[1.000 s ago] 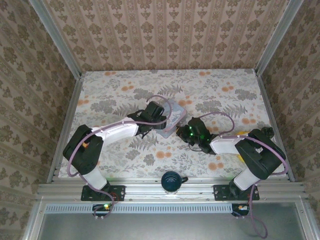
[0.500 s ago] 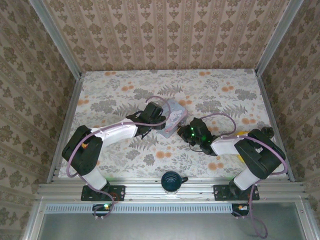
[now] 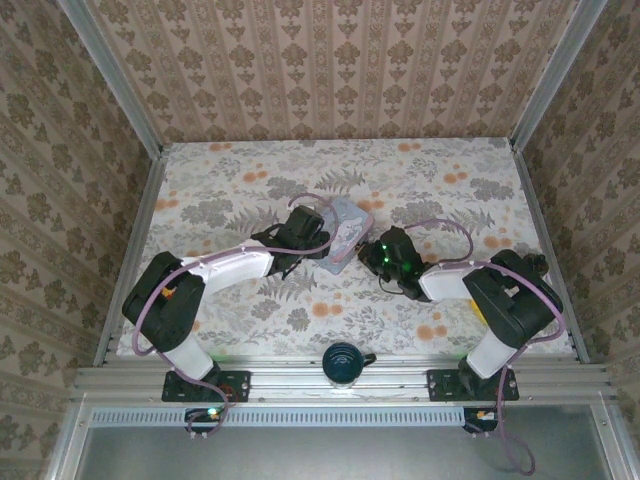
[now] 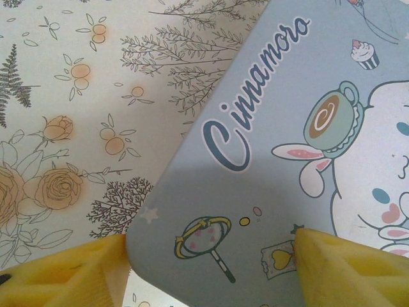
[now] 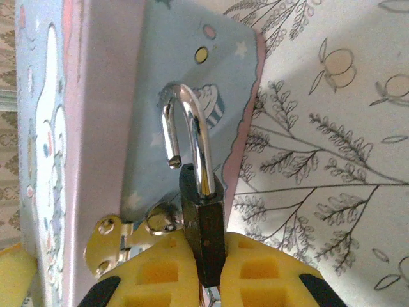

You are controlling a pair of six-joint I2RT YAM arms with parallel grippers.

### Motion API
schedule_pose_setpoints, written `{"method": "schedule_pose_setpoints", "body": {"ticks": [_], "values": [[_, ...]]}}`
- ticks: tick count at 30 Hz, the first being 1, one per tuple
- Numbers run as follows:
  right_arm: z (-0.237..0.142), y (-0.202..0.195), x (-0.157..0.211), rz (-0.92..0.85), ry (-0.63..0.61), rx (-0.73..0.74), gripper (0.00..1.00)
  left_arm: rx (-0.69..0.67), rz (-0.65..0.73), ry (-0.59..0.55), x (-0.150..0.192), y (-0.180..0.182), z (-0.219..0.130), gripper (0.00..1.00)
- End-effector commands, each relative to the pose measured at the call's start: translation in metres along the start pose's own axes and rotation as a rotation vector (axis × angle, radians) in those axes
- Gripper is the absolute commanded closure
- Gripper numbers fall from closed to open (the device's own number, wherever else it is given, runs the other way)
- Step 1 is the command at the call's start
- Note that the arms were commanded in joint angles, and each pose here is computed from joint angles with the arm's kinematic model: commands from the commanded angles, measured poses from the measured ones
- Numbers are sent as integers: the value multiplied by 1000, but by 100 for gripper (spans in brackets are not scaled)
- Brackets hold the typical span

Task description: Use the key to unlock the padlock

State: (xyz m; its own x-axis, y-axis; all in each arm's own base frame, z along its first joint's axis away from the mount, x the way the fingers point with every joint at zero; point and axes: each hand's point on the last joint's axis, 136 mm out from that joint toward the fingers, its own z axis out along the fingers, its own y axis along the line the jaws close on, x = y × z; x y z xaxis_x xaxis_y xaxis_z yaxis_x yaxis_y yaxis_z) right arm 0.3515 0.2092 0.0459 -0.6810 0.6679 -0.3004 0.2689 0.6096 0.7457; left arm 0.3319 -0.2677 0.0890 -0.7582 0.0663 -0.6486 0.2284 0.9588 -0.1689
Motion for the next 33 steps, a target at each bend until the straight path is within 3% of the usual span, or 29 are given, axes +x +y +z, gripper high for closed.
{"method": "schedule_pose_setpoints", "body": {"ticks": [1, 6, 13, 18, 23, 27, 33], "values": [[4, 10, -17, -26, -56, -13, 100, -106, 43, 179, 53, 34, 6, 32], [3, 10, -20, -29, -56, -9, 100, -114, 33, 173, 52, 39, 4, 33], [-10, 6, -23, -44, -65, 11, 100, -102, 7, 159, 47, 45, 6, 43], [-20, 4, -22, -58, -61, 22, 100, -67, -14, 125, 32, 45, 12, 55], [-34, 3, -24, -118, -62, 61, 100, -42, -36, 92, 8, 52, 21, 56], [-50, 7, -30, -202, -58, 110, 100, -7, -63, 68, -18, 56, 23, 52], [-78, 6, -37, -307, -24, 164, 99, 13, -71, 34, -41, 55, 5, 29]]}}
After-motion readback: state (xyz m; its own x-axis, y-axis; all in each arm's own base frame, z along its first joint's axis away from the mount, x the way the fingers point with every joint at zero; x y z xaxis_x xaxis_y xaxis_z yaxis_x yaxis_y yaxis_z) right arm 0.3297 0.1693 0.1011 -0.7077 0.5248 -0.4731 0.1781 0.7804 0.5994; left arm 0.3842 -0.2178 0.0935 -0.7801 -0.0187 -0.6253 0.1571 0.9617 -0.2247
